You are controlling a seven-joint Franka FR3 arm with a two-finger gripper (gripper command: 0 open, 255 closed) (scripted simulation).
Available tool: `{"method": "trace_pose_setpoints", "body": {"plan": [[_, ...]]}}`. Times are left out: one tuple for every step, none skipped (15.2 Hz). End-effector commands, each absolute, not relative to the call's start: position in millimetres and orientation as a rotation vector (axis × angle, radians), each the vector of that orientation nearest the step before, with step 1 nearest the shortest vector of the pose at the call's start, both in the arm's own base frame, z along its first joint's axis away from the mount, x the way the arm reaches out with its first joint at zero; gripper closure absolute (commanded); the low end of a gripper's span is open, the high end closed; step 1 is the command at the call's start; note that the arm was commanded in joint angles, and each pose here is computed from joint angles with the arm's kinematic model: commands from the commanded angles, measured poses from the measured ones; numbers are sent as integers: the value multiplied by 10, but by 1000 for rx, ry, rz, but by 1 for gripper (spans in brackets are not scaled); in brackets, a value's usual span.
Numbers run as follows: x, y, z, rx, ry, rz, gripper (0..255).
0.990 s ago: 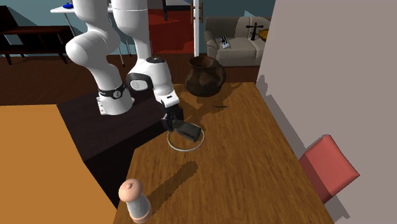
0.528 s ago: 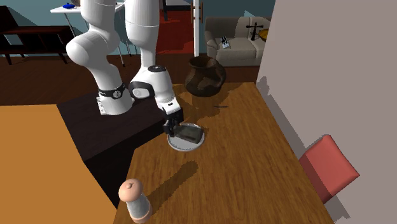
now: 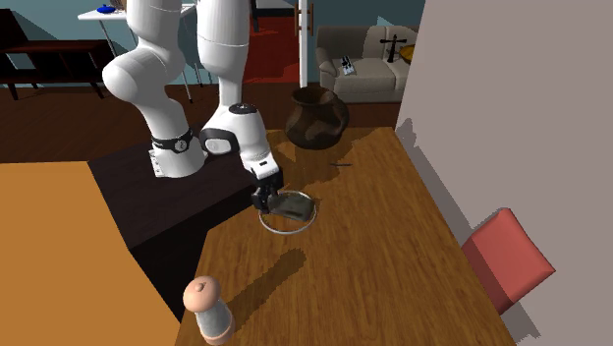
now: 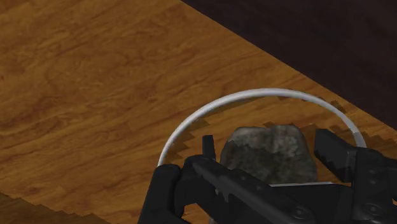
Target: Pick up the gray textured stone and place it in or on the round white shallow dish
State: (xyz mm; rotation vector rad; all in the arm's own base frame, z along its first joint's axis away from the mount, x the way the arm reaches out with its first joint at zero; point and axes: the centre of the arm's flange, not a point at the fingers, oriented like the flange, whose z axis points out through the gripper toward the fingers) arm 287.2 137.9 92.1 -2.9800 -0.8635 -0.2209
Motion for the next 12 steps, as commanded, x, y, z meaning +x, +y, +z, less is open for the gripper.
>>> {"method": "trace_pose_setpoints", "body": {"plan": [[2820,1391,893,-2974,-883,-200,0],[2836,1393,884,-2974,-883,-200,0],[2836,1386,904,-2974,-884,-200,0],[2851,1384,920,-2974,-884,-200,0],[2819,1387,920,-2974,-884,-200,0],[2804,1378,1051,-2974,-884,-200,0],[2789,1369,1182,-2974,-884,-200,0],[2774,1360,1313,-2974,-884,-200,0],[2762,1353,1416,-2974,-884,-200,0],[2762,1353,1416,-2974,-884,-200,0],[2762,1353,1416,-2974,-884,-200,0],[2762,1353,1416,-2974,-884,-200,0]]}}
